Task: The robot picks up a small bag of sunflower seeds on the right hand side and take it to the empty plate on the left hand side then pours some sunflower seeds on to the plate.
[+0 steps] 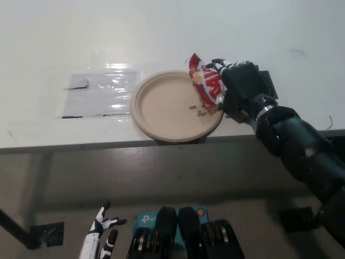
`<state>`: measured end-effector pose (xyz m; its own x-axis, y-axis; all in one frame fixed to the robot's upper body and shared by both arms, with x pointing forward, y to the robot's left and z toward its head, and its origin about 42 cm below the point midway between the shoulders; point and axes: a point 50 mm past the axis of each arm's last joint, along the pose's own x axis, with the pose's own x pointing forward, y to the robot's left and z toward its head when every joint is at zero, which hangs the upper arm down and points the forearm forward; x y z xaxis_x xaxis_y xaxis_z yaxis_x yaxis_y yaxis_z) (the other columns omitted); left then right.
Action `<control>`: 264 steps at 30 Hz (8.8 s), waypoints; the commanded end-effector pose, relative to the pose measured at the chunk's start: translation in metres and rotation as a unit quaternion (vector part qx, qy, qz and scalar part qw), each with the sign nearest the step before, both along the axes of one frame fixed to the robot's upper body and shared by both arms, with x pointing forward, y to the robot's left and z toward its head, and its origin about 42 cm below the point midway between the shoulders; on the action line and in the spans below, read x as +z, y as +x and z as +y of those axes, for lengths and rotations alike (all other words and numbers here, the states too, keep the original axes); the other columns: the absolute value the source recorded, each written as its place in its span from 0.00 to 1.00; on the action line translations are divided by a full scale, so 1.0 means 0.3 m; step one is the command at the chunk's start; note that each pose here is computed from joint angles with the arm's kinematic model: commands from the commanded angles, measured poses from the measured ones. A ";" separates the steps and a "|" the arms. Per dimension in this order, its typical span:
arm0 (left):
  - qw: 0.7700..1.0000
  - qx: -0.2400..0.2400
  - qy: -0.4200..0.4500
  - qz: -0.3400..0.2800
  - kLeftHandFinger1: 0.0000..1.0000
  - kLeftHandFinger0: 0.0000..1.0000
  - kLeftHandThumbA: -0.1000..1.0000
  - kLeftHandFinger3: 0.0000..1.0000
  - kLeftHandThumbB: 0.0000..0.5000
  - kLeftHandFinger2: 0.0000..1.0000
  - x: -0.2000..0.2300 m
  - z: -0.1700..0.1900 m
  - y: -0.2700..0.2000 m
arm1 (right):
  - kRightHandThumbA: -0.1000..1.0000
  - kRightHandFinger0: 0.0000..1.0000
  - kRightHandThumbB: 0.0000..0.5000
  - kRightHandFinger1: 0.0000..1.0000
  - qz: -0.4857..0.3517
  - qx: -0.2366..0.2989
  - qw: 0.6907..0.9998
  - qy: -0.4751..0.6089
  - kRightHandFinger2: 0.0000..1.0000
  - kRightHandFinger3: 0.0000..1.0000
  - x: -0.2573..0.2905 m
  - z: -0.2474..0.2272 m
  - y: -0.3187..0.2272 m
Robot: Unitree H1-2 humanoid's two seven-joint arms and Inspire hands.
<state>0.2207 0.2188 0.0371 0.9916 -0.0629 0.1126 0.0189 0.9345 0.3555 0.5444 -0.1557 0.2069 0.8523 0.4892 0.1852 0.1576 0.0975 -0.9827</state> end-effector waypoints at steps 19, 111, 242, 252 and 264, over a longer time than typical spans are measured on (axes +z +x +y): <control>0.999 -0.007 0.010 -0.042 0.78 1.00 1.00 1.00 0.11 0.65 0.037 -0.003 0.025 | 0.00 0.00 0.54 0.00 -0.136 0.053 0.966 -0.211 0.56 0.47 0.166 0.056 0.057; 0.998 -0.015 0.020 -0.049 0.66 0.97 1.00 1.00 0.04 0.56 0.046 0.000 0.033 | 0.00 0.00 0.44 0.35 -0.142 -0.014 0.987 -0.072 0.85 0.71 0.141 -0.177 0.045; 0.998 -0.044 -0.036 -0.023 1.00 1.00 1.00 1.00 0.81 1.00 0.084 0.030 0.117 | 1.00 1.00 0.60 1.00 0.287 -0.026 0.816 0.501 1.00 1.00 -0.457 -0.226 -0.884; 0.999 -0.016 -0.050 0.014 1.00 1.00 1.00 1.00 0.66 1.00 0.043 0.014 0.067 | 1.00 1.00 0.52 1.00 0.282 -0.022 0.812 0.510 1.00 1.00 -0.479 -0.243 -0.947; 0.999 -0.007 -0.048 0.020 1.00 1.00 1.00 1.00 0.61 1.00 0.027 0.025 0.047 | 1.00 1.00 0.54 1.00 0.272 -0.013 0.810 0.520 1.00 1.00 -0.483 -0.239 -0.955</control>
